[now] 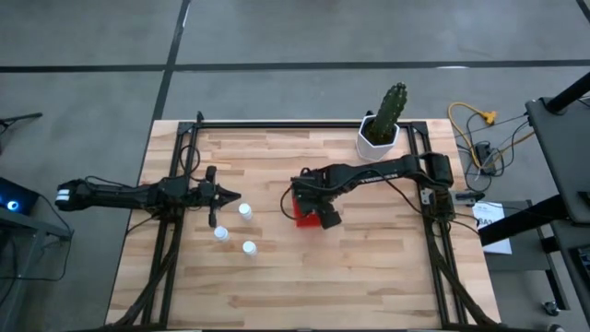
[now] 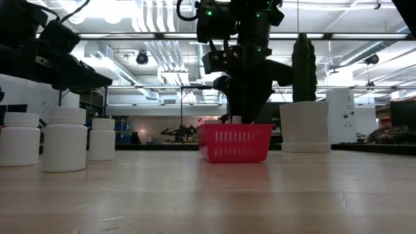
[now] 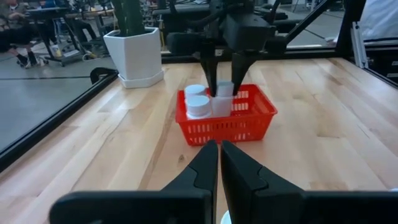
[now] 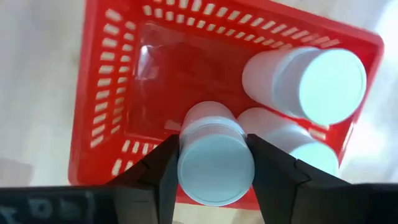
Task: Pick and place pill bottles into a basket
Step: Put the white pill bottle into the red bin
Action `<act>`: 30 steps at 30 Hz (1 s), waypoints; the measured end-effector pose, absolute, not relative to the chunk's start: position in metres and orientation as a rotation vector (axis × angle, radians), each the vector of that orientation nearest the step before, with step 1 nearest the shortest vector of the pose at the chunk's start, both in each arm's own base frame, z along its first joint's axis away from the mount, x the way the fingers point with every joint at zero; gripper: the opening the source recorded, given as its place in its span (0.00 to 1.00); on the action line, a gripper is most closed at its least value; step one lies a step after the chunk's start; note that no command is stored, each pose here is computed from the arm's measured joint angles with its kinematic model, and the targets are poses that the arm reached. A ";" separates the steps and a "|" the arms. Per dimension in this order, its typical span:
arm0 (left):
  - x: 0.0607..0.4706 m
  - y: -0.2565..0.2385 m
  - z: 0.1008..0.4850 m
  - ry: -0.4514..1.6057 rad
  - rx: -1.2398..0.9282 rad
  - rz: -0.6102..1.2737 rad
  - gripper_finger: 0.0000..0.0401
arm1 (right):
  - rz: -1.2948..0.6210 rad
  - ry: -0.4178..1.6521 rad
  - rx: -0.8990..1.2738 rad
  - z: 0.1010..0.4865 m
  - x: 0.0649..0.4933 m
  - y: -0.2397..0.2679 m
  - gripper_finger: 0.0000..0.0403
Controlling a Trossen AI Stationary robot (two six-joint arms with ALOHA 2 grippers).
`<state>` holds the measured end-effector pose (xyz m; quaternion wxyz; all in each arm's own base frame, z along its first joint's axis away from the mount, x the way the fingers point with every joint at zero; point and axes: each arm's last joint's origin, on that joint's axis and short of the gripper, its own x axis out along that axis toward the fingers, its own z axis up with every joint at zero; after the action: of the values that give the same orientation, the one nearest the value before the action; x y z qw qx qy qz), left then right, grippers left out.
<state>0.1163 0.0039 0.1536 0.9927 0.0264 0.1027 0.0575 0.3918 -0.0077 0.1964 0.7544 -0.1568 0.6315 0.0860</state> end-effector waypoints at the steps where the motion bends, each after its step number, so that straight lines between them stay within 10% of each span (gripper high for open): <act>1: 0.116 0.004 0.154 0.206 0.053 0.115 0.00 | 0.169 1.382 -0.348 0.197 0.392 -0.008 0.41; 30: 0.116 0.004 0.153 0.208 0.053 0.115 0.00 | 0.050 1.393 -0.376 0.207 0.387 -0.010 0.50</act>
<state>0.1163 0.0039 0.1534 0.9926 0.0263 0.1036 0.0574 0.3870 -0.0095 0.2068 0.7504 -0.1723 0.6377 0.0231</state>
